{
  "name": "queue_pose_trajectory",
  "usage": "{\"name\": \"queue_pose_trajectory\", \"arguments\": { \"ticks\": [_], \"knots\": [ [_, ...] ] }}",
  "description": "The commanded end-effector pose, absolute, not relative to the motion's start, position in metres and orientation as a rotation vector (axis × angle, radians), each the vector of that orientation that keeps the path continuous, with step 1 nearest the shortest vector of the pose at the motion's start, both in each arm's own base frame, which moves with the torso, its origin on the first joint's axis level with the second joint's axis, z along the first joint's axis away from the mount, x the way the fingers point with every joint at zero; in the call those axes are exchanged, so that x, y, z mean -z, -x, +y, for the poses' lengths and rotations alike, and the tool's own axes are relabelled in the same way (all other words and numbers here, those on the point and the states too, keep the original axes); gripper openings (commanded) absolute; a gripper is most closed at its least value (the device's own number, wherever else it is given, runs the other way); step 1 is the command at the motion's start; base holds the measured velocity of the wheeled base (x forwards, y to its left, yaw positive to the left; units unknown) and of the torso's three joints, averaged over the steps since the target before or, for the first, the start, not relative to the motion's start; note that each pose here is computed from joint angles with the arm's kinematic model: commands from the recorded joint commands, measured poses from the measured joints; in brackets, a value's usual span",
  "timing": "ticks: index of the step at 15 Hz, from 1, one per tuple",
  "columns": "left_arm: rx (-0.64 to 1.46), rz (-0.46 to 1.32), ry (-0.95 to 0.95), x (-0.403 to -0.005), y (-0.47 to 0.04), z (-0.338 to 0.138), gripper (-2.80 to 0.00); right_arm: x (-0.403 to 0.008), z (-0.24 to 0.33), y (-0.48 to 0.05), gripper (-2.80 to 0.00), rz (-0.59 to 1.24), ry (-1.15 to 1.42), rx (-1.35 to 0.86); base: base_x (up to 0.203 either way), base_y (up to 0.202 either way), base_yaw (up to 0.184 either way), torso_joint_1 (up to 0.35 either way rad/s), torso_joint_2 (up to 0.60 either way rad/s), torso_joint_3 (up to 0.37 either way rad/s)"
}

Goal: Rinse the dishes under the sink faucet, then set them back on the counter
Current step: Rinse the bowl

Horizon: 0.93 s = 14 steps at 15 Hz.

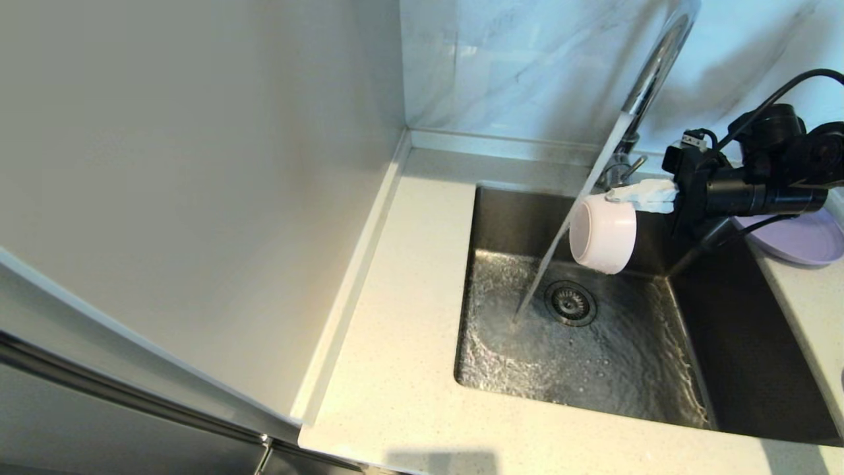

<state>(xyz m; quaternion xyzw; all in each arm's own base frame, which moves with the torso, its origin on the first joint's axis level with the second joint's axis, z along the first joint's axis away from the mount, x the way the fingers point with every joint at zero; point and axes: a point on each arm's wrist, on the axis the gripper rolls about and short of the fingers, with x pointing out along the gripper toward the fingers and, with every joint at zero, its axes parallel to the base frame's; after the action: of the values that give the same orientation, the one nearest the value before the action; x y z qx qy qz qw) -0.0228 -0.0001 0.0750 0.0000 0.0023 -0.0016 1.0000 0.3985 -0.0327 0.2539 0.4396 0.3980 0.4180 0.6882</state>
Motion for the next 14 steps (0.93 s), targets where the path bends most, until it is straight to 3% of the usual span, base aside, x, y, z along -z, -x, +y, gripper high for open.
{"name": "queue_pose_trajectory", "arguments": {
  "ticks": [1, 9, 14],
  "knots": [
    [0.004, 0.005, 0.000, -0.075, 0.023, 0.000, -2.80, -0.261, -0.026, -0.399, -2.80, 0.888, -0.992, -0.956, 0.000, 0.000, 0.000, 0.000, 0.00, 0.000],
    [0.004, 0.005, 0.000, -0.075, 0.023, 0.000, -2.80, -0.271, -0.023, -0.413, -2.80, 0.860, -1.051, -0.950, 0.000, 0.000, 0.000, 0.000, 0.00, 0.000],
    [0.003, 0.005, 0.000, -0.075, 0.023, 0.000, -2.80, -0.268, -0.072, -0.407, -2.80, 0.795, -1.099, -0.831, 0.000, 0.000, 0.000, 0.000, 0.00, 0.000]
  ]
}}
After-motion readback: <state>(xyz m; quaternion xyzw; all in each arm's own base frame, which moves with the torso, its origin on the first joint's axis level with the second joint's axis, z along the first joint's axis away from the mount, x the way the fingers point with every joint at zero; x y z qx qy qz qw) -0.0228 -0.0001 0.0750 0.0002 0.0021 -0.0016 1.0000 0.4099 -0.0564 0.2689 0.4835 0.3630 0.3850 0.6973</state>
